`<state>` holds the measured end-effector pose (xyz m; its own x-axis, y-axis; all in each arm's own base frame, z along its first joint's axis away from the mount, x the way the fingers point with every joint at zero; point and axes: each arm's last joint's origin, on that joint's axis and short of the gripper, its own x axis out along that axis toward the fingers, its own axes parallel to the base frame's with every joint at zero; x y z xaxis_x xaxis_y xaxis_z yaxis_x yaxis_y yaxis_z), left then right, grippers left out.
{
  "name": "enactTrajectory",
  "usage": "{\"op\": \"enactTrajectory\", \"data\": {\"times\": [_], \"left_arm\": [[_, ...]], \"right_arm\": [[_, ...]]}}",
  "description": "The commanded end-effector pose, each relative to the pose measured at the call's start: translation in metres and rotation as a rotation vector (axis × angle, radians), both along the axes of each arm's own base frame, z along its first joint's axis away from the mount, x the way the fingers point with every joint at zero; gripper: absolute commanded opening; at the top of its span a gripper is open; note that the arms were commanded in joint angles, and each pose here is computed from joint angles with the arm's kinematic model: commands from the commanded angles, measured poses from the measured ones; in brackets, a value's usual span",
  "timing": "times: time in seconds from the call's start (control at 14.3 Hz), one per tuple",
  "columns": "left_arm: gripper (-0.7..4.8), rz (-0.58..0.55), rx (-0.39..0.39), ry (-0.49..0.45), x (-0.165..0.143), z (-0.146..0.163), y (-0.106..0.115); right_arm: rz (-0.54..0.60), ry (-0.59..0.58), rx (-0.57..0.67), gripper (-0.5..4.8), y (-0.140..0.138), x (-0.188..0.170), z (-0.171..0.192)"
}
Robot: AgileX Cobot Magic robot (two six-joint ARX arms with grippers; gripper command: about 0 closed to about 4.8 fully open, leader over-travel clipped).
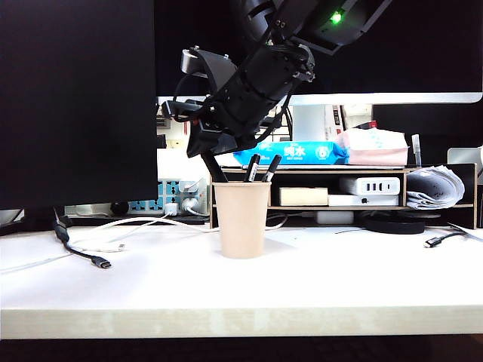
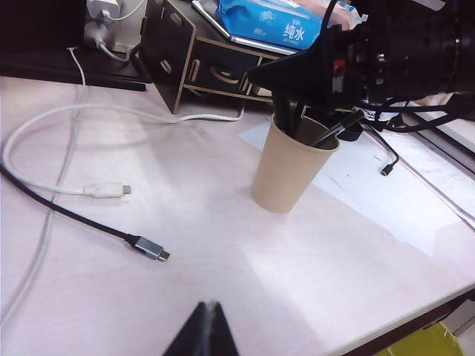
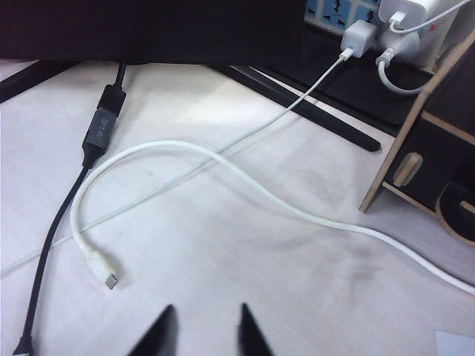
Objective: Pick up the marker from the paper cup and put it on the table.
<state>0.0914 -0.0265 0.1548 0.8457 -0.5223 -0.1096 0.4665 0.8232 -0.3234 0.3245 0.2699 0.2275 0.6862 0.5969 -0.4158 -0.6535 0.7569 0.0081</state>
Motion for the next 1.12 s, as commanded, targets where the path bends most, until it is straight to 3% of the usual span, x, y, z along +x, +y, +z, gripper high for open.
{"op": "enactTrajectory", "data": {"times": [0.07,1.12], "left_arm": [[-0.05,-0.001,-0.001,0.002,0.0,-0.0001,0.0],[-0.05,-0.001,-0.001,0.002,0.0,-0.0001,0.0]], "right_arm": [[-0.004,-0.025,0.019,0.89,0.0007,0.0008,0.0049],[-0.004,-0.017,0.011,0.9,0.0,0.0,0.0051]]}}
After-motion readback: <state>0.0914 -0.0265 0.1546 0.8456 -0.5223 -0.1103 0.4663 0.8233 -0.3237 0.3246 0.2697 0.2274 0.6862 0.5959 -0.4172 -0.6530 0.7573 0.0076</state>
